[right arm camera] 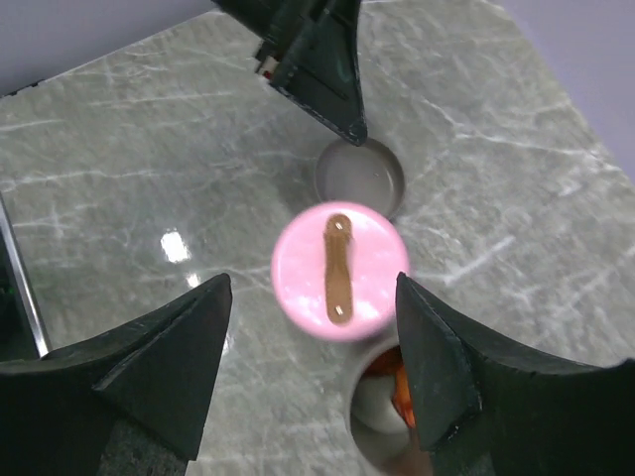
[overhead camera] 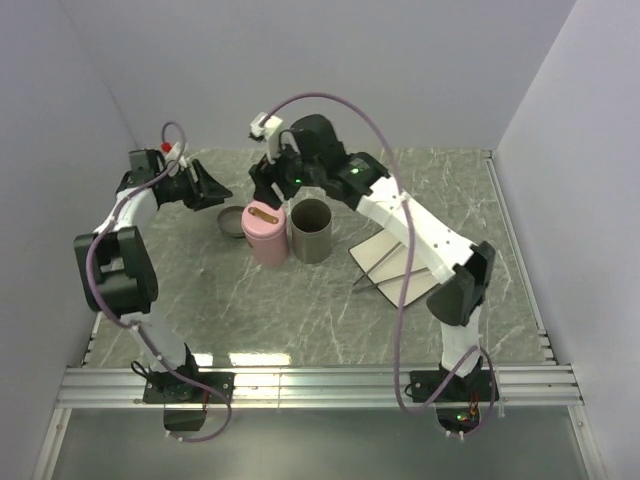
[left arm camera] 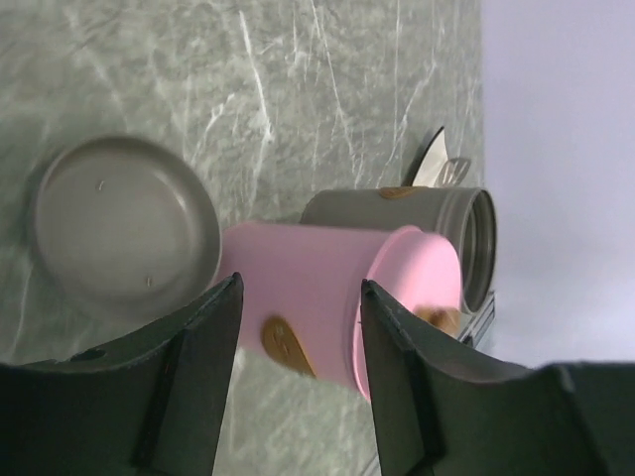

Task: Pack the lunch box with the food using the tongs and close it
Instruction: Close the box lid on the packing box, then move the packing box to the center of the board.

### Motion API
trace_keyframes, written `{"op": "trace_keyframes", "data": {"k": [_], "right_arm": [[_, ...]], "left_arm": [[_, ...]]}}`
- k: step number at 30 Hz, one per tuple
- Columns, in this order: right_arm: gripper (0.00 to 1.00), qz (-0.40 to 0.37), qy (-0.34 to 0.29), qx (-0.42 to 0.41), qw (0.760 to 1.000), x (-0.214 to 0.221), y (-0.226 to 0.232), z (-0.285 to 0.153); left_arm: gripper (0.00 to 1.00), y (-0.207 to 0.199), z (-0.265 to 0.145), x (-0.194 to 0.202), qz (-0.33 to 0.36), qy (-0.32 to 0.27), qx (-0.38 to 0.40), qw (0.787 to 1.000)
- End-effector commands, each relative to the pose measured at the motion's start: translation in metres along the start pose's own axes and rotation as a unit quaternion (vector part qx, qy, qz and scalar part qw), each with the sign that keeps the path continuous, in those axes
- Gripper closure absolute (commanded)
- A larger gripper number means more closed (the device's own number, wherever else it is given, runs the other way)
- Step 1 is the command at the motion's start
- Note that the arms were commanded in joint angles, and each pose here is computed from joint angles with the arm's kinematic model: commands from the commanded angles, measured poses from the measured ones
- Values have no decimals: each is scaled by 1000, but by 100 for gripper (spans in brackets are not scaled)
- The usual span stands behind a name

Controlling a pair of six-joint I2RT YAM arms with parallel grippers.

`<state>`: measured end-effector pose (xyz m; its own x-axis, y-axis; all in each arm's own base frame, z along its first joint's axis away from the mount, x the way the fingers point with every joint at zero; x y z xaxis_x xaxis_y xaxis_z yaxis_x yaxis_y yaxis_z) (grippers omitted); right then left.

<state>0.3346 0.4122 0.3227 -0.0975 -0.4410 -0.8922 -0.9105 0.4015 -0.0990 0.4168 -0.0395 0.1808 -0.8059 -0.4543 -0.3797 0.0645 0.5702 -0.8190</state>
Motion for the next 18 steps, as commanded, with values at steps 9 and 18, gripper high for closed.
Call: {"op": "trace_keyframes", "data": {"k": [9,18], "right_arm": [[25,53,-14,62,997,17,-60,-101],[25,74,-8,80,994,36,-70,-127]], "left_arm": [[47,-6,83,13,73,127,66,987],[48,-6,111,72,70,226,95,967]]}}
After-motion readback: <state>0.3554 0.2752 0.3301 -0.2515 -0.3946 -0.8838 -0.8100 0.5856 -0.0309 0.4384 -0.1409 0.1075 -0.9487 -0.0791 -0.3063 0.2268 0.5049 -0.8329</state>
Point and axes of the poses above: each gripper's point midway between its finger pads, its own z axis out along the fingers, its own y axis along the line the jaws close on, x = y × z, the point moved 2 cm from there along -z, back along the fingers, and after that the axes turned 6 degrees about -z, right-handed, at the moved point
